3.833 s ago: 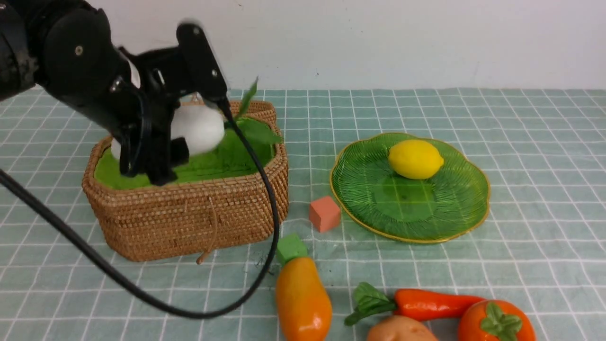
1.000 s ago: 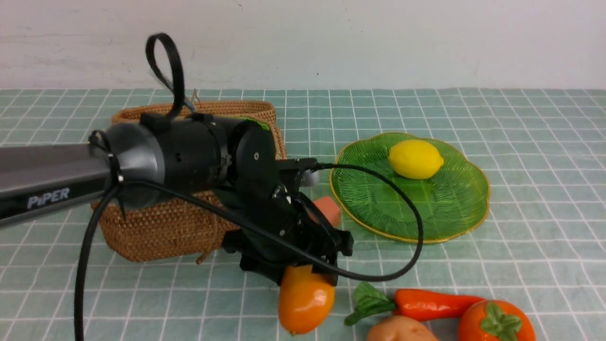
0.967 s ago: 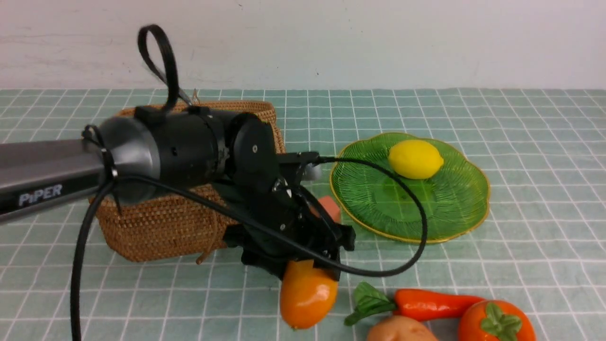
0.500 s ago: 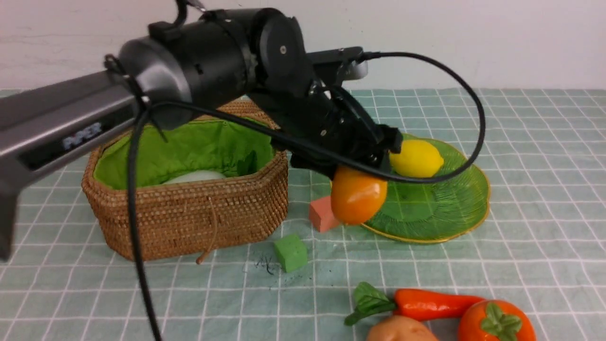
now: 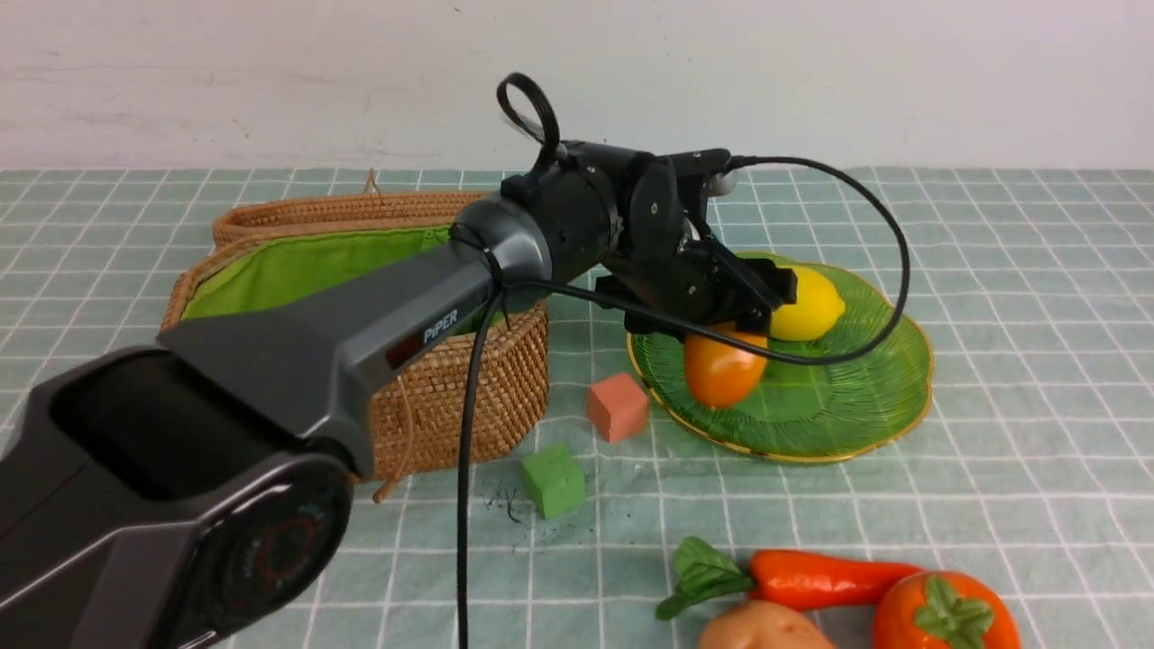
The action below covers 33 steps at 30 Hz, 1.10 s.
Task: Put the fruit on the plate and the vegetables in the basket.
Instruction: Grab the mango with your left arm and place it on the right plate, then use the left arm to grab an eggplant and put it into the left basket
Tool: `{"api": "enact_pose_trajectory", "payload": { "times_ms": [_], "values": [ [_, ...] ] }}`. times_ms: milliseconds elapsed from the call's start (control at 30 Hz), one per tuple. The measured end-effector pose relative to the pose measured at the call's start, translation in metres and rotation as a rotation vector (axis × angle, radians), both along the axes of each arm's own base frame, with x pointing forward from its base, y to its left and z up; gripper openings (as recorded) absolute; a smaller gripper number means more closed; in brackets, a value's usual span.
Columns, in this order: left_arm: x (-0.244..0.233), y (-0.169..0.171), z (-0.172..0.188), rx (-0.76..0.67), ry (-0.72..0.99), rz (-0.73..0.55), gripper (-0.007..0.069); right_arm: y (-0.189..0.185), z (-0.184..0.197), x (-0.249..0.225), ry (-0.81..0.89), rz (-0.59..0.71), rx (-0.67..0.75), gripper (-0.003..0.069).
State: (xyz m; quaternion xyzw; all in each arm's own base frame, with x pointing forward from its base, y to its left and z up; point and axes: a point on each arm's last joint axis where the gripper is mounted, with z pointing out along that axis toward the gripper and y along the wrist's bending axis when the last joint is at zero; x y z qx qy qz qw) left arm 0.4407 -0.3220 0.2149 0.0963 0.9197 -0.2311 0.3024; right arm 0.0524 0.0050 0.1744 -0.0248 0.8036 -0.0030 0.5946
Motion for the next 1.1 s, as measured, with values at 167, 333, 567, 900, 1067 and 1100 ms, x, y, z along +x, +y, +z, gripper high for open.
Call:
{"api": "enact_pose_trajectory", "payload": {
  "times_ms": [167,333,567,900,1067,1100],
  "values": [
    [0.000,0.000,-0.005,0.001,0.026,0.015,0.0574,0.000,0.000,0.000,0.000,0.000,0.000,0.0241],
    [-0.001,0.001,-0.007,0.015,0.046,0.011,0.0616,0.000,0.000,0.000,0.000,0.000,0.000,0.0241],
    [-0.007,0.006,0.003,0.068,0.067,-0.005,0.0624,0.000,0.000,0.000,0.000,0.000,0.000,0.0241],
    [-0.067,0.050,0.130,0.275,-0.013,-0.239,0.0594,0.000,0.000,0.000,0.000,0.000,0.000,0.0241],
    [-0.118,0.085,0.193,0.297,-0.105,-0.337,0.0594,0.000,0.000,0.000,0.000,0.000,0.000,0.0241],
    [-0.137,0.098,0.201,0.311,-0.111,-0.363,0.0594,0.000,0.000,0.000,0.000,0.000,0.000,0.0241]
  ]
}}
